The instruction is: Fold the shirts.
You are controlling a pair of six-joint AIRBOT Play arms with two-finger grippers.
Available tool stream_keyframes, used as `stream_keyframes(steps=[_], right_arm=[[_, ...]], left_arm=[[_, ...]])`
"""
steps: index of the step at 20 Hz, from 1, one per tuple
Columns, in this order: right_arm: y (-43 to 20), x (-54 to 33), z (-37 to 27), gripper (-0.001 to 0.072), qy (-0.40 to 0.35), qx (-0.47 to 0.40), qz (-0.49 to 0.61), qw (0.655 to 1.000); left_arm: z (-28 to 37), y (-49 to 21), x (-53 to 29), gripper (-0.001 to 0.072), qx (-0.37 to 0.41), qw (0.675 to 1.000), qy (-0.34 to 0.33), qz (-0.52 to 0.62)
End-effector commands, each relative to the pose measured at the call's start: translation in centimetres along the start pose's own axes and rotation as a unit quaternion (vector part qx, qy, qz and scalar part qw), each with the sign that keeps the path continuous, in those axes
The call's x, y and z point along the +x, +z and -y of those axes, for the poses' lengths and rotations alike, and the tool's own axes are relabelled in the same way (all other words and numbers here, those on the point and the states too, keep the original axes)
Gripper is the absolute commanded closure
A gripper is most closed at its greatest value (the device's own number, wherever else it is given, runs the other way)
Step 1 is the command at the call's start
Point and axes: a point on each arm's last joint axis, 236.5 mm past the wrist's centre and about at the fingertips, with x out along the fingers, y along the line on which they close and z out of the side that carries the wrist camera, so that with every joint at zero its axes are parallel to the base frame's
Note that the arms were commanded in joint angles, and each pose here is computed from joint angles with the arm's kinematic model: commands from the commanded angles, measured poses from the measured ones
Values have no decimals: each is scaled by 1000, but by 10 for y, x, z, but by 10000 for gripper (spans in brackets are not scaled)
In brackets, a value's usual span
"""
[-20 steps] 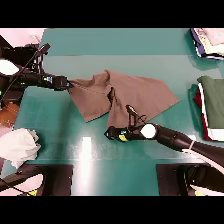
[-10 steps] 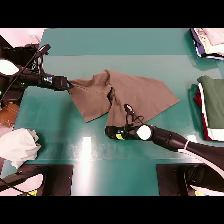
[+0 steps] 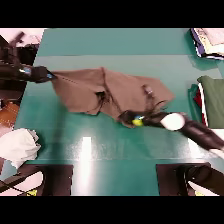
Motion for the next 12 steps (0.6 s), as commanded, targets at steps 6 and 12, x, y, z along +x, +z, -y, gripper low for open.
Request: stream_keyframes(steps=[6,12], right_arm=[[114,-204,93,693,-103,60,250,961],[169,-301,71,693,-160,-16,308,938]], left_arm=[[16,22,-60,676,4,999,-30,24],[89,86,-114,676,48,982,-115,141]])
